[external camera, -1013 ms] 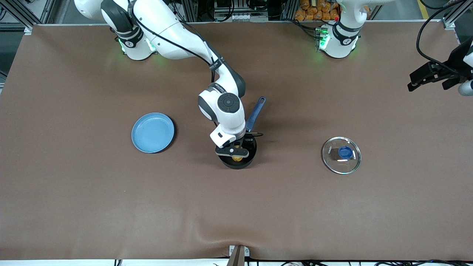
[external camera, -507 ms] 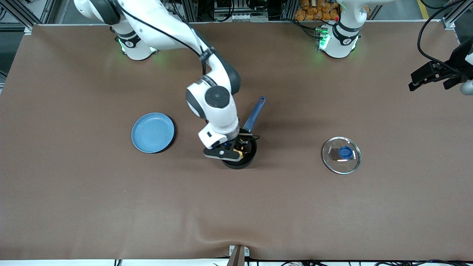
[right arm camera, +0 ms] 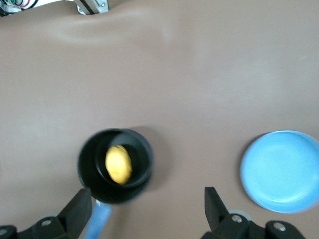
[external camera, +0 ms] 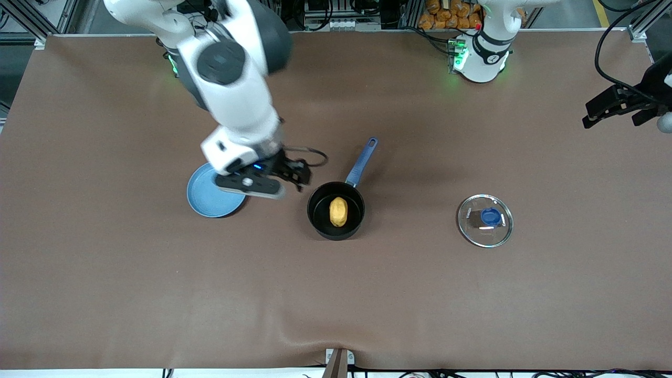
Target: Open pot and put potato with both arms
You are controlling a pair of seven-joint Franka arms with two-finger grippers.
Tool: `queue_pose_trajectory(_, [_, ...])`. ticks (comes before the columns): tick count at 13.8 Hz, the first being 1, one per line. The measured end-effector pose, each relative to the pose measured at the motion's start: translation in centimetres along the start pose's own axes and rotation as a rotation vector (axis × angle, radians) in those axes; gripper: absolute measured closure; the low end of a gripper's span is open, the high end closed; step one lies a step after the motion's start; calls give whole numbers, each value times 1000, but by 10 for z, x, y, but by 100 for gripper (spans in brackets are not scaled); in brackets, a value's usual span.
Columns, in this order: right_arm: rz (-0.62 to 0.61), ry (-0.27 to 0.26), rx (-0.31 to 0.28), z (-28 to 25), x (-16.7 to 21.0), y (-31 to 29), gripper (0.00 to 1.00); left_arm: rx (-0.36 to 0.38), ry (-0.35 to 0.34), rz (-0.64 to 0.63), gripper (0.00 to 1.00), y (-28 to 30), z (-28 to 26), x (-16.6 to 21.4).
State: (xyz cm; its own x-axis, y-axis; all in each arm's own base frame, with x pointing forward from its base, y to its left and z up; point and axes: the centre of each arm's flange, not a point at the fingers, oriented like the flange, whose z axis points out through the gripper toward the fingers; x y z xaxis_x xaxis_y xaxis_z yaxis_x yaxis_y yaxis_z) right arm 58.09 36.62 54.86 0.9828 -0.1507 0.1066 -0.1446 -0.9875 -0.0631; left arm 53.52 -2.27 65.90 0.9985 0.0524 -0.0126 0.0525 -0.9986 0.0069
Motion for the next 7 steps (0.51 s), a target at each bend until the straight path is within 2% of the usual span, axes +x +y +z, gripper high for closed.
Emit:
queue_pose_trajectory(3, [-56,-3,-11,-57,16,76,0,0,1,0,0,0,0,0])
queue_pose_trajectory(7, [-150,-52,-46,-101,35,206,0,0,1,-1,0,-1,0,0])
